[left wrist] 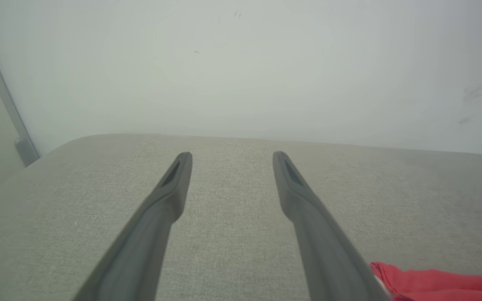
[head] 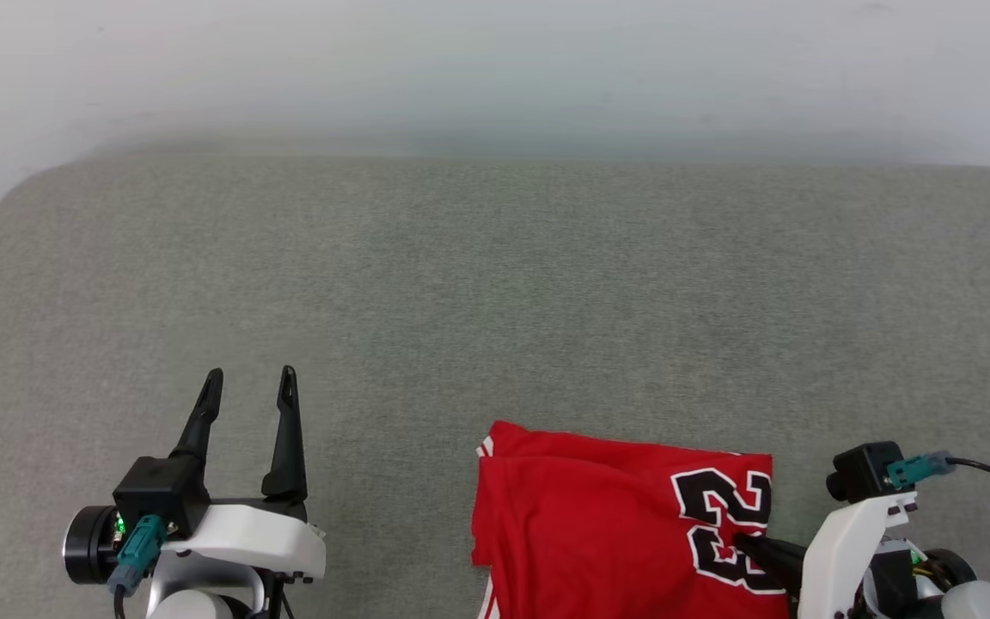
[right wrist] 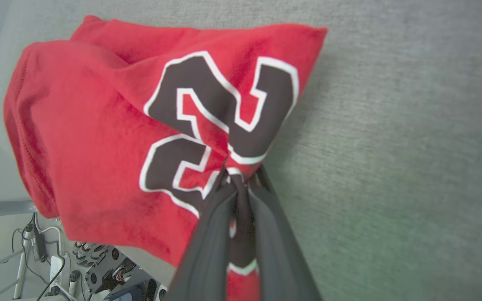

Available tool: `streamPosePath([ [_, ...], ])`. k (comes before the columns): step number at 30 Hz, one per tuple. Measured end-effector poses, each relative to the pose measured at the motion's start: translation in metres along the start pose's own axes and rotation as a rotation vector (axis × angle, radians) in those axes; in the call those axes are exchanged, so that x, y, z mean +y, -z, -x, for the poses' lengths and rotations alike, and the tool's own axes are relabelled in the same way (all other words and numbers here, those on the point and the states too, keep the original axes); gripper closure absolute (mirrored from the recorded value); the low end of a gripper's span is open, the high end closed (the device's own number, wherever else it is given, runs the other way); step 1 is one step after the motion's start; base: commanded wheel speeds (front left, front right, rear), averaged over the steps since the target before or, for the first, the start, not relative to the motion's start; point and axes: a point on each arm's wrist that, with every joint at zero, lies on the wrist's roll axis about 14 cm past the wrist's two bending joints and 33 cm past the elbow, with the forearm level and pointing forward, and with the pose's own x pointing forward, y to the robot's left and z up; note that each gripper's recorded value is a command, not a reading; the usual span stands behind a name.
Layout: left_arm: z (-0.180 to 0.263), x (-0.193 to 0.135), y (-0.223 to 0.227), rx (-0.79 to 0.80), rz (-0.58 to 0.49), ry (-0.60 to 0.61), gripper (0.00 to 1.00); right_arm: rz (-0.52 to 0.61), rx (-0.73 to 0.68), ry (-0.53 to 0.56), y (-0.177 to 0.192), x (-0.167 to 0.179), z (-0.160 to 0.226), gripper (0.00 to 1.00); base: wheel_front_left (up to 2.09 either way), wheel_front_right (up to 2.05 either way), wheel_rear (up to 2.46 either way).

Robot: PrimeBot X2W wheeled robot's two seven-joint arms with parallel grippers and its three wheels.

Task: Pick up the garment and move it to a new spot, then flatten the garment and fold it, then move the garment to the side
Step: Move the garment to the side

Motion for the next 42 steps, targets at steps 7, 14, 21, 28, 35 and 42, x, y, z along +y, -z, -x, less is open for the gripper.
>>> streamPosePath([
  [7, -0.02, -0.05, -0.002, -0.022, 0.022, 0.146, 0.0, -0.023, -0.061, 0.206, -0.006, -0.068, 0.052, 1.0, 0.0, 0.0, 0.0],
  [14, -0.051, -0.123, -0.002, -0.043, 0.052, 0.356, 0.0, -0.071, -0.194, 0.371, -0.031, -0.115, 0.102, 1.0, 0.0, 0.0, 0.0],
  [21, -0.081, -0.175, 0.012, -0.035, 0.065, 0.517, 0.0, -0.102, -0.29, 0.528, -0.065, -0.167, 0.131, 1.0, 0.0, 0.0, 0.0],
  [28, -0.111, -0.201, 0.041, 0.001, 0.072, 0.596, 0.0, -0.116, -0.345, 0.724, -0.096, -0.232, 0.163, 1.0, 0.0, 0.0, 0.0],
  [35, -0.138, -0.212, 0.071, 0.018, 0.062, 0.653, 0.0, -0.101, -0.341, 0.884, -0.115, -0.286, 0.181, 1.0, 0.0, 0.0, 0.0],
  [42, -0.153, -0.206, 0.1, 0.041, 0.053, 0.649, 0.0, -0.111, -0.307, 0.963, -0.115, -0.323, 0.168, 1.0, 0.0, 0.0, 0.0],
])
